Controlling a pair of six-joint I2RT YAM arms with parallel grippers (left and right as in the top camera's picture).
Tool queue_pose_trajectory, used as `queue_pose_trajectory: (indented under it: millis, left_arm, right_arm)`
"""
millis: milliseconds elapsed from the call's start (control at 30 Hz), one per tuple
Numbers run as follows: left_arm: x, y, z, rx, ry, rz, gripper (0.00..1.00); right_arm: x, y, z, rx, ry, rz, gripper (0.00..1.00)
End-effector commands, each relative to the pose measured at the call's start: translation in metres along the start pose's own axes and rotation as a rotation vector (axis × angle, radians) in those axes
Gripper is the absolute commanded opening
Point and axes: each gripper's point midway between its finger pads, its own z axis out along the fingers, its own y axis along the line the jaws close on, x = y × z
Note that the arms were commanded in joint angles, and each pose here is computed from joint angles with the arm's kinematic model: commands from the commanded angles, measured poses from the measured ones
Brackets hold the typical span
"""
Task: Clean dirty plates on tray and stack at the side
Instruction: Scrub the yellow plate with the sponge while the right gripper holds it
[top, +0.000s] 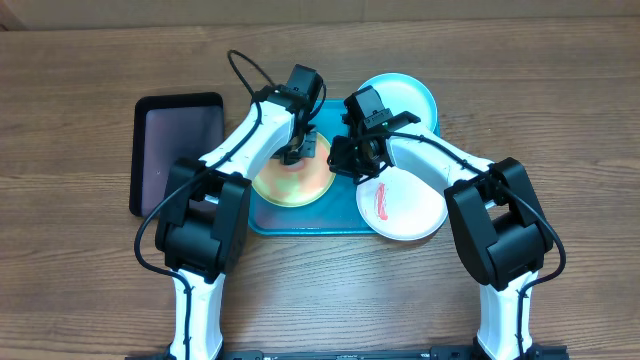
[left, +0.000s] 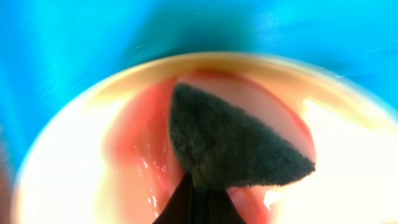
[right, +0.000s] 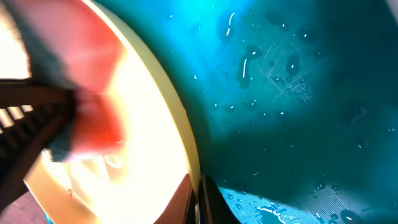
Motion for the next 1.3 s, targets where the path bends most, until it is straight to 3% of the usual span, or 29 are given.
queue_pose_trajectory:
  millis: [0, 200, 300, 400, 533, 733, 900, 1033, 1167, 1267]
  left_arm:
    - [0.02, 0.06, 0.005, -0.291, 0.052, -0.108, 0.04]
    - [0.057, 0.069, -0.004, -0.326, 0.215, -0.051, 0.04]
    - [0.069, 0.049, -0.002, -0.187, 0.296, 0.074, 0.04]
    - [0.076, 0.013, 0.0, 0.045, 0.33, 0.262, 0.04]
    - [0.07, -0.023, -0.002, 0.246, 0.278, 0.399, 0.04]
    - [0.031, -0.034, 0.007, 0.226, 0.103, 0.414, 0.04]
    - [-0.006, -0.019, 0.011, 0.093, -0.033, 0.3, 0.04]
    - [-0.029, 0.03, 0.008, -0.185, -0.135, 0.039, 0.04]
    - [-0.015, 0.056, 0.005, -0.284, -0.103, -0.139, 0.04]
    - [0.022, 0.058, 0.007, -0.261, 0.058, -0.194, 0.04]
  right_arm:
    - [0.007, 0.003, 0.006, -0.008, 0.031, -0.008, 0.04]
    - [0.007, 0.003, 0.006, -0.008, 0.031, -0.008, 0.04]
    - [0.007, 0.003, 0.006, -0.008, 0.03, -0.009, 0.04]
    - [0.006, 0.004, 0.006, -0.011, 0.026, -0.011, 0.04]
    - [0.006, 0.004, 0.006, -0.012, 0.025, -0.012, 0.04]
    - [0.006, 0.004, 0.006, -0.011, 0.026, -0.016, 0.04]
    - [0.007, 0.003, 0.006, -0.01, 0.029, -0.032, 0.04]
    - [0.007, 0.002, 0.006, -0.001, 0.028, -0.031, 0.04]
    - [0.006, 0.001, 0.006, 0.006, 0.022, -0.031, 0.04]
    - [0.005, 0.001, 0.006, 0.005, 0.017, -0.032, 0.04]
